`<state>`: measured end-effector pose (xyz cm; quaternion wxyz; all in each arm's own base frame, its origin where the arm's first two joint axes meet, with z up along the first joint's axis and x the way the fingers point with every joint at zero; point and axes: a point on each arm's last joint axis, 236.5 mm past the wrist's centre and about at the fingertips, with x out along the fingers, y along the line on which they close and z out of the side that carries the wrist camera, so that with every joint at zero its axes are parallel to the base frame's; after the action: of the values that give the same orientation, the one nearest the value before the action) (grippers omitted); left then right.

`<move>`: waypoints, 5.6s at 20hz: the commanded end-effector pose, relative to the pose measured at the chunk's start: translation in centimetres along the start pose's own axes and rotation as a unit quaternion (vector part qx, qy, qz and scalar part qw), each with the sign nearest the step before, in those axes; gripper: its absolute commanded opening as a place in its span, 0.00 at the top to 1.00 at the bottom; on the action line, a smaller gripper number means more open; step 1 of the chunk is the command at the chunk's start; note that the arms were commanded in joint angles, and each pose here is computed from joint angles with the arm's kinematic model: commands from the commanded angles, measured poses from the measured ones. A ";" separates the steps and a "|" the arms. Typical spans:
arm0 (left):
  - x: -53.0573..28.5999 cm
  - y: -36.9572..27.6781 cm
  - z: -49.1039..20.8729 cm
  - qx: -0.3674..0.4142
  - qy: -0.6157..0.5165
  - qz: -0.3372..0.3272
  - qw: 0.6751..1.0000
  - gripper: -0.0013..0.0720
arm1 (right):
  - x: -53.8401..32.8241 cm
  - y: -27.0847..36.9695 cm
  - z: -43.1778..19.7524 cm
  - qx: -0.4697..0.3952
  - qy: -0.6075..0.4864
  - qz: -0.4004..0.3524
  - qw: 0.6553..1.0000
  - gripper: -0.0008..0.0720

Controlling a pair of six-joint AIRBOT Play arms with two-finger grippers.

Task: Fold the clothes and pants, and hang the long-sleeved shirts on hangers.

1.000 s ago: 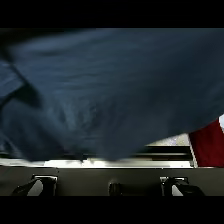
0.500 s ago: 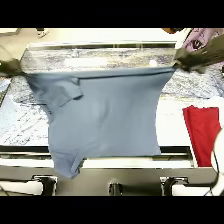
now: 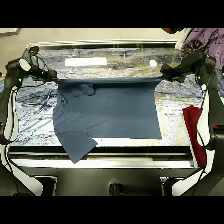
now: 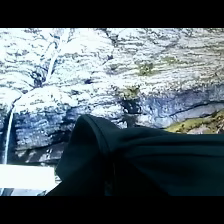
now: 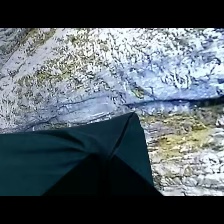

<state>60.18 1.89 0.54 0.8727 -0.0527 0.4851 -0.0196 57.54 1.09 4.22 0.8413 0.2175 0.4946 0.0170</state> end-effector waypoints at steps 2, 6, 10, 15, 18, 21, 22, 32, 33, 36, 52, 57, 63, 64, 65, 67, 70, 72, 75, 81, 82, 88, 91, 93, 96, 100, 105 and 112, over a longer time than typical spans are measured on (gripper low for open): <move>0.5 0.3 -2.1 -0.001 0.044 -0.001 0.999 0.96 | 0.5 -0.7 -2.4 0.000 0.050 -0.011 0.999 0.95; -0.1 0.3 -6.5 -0.005 0.135 -0.006 0.991 0.96 | 0.9 -2.9 -6.4 0.000 0.133 -0.049 0.990 0.95; 0.1 0.0 -10.0 -0.005 0.198 -0.010 0.980 0.96 | 2.5 -4.0 -10.0 0.013 0.207 -0.057 0.977 0.95; 1.0 -0.2 -11.8 -0.005 0.220 -0.012 0.975 0.96 | 3.6 -4.5 -11.9 0.026 0.245 -0.057 0.967 0.95; 1.6 -0.1 -12.7 -0.007 0.232 -0.012 0.973 0.96 | 4.1 -4.4 -13.2 0.038 0.272 -0.051 0.960 0.95; 2.2 -0.2 -13.1 -0.008 0.237 -0.013 0.971 0.96 | 4.4 -4.2 -14.9 0.047 0.309 -0.042 0.949 0.95; 2.3 -0.2 -13.1 -0.009 0.237 -0.014 0.971 0.96 | 4.5 -4.3 -15.4 0.051 0.319 -0.042 0.946 0.95; -3.9 1.5 -8.7 -0.033 0.177 -0.013 0.984 0.25 | -0.6 -6.9 -13.3 -0.052 0.293 -0.105 0.949 0.27; -5.8 2.6 -8.7 -0.044 0.177 -0.010 0.983 0.25 | -1.9 -7.1 -11.8 -0.042 0.260 -0.104 0.959 0.28; -10.5 5.6 -11.4 -0.105 0.168 -0.025 0.980 0.25 | -5.3 -7.2 -11.9 -0.008 0.225 -0.014 0.974 0.28; -12.5 -6.2 -40.1 -0.365 0.229 -0.177 0.885 0.26 | -9.4 -6.3 -22.1 0.097 0.186 0.126 0.970 0.28; -11.5 -6.9 -39.5 -0.396 0.197 -0.194 0.875 0.26 | -9.6 -6.1 -22.5 0.099 0.198 0.130 0.967 0.28; -10.2 -9.5 -40.5 -0.373 0.218 -0.201 0.879 0.37 | -9.5 -6.2 -22.4 0.099 0.194 0.127 0.968 0.28; -10.0 -9.9 -40.8 -0.369 0.224 -0.201 0.879 0.57 | -9.4 -6.3 -22.3 0.099 0.192 0.125 0.968 0.28; -10.0 -10.2 -41.0 -0.364 0.229 -0.202 0.880 0.91 | -9.3 -6.6 -22.4 0.099 0.191 0.120 0.969 0.28; -10.0 -10.1 -40.9 -0.362 0.229 -0.203 0.881 0.96 | -8.7 -7.7 -23.2 0.104 0.198 0.099 0.970 0.28; -10.0 -10.1 -40.5 -0.360 0.225 -0.204 0.882 0.96 | -7.1 -9.7 -26.1 0.117 0.218 0.066 0.967 0.28; -10.2 -10.2 -40.4 -0.358 0.226 -0.207 0.882 0.96 | -5.9 -10.4 -27.3 0.126 0.214 0.060 0.967 0.28; -10.4 -10.4 -40.3 -0.356 0.230 -0.212 0.881 0.95 | -4.6 -11.3 -28.3 0.133 0.203 0.048 0.969 0.29; -10.4 -10.4 -40.3 -0.346 0.228 -0.214 0.885 0.96 | -3.1 -10.2 -30.6 0.150 0.218 0.087 0.960 0.29; -10.4 -10.4 -40.4 -0.346 0.229 -0.214 0.884 0.96 | -2.9 -9.9 -30.9 0.156 0.225 0.097 0.957 0.29; -10.4 -10.4 -40.4 -0.346 0.228 -0.214 0.884 0.96 | -2.3 -9.3 -31.9 0.175 0.247 0.115 0.946 0.52; -10.4 -10.4 -40.4 -0.346 0.228 -0.214 0.885 0.95 | -2.7 -8.9 -32.2 0.177 0.258 0.123 0.942 0.52; -10.4 -10.4 -40.4 -0.346 0.228 -0.214 0.884 0.95 | -3.0 -8.6 -32.6 0.180 0.268 0.127 0.938 0.52; -10.4 -10.4 -40.4 -0.346 0.228 -0.214 0.885 0.95 | -3.2 -8.3 -32.7 0.182 0.273 0.132 0.935 0.68; -10.8 -10.4 -40.1 -0.334 0.233 -0.217 0.887 0.96 | -3.4 -8.1 -32.5 0.184 0.271 0.135 0.935 0.95; -15.1 -7.1 -36.8 -0.241 0.243 -0.166 0.925 0.96 | -6.7 -6.9 -31.5 0.162 0.247 0.127 0.947 0.95; -22.8 -6.8 -37.4 -0.201 0.229 -0.113 0.946 0.96 | -14.8 -5.3 -32.5 0.115 0.205 0.073 0.969 0.95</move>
<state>18.85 -5.95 -0.82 0.6991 -0.2933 0.6502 -0.0496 23.92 3.91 -1.47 0.6753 0.3551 0.6411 0.0830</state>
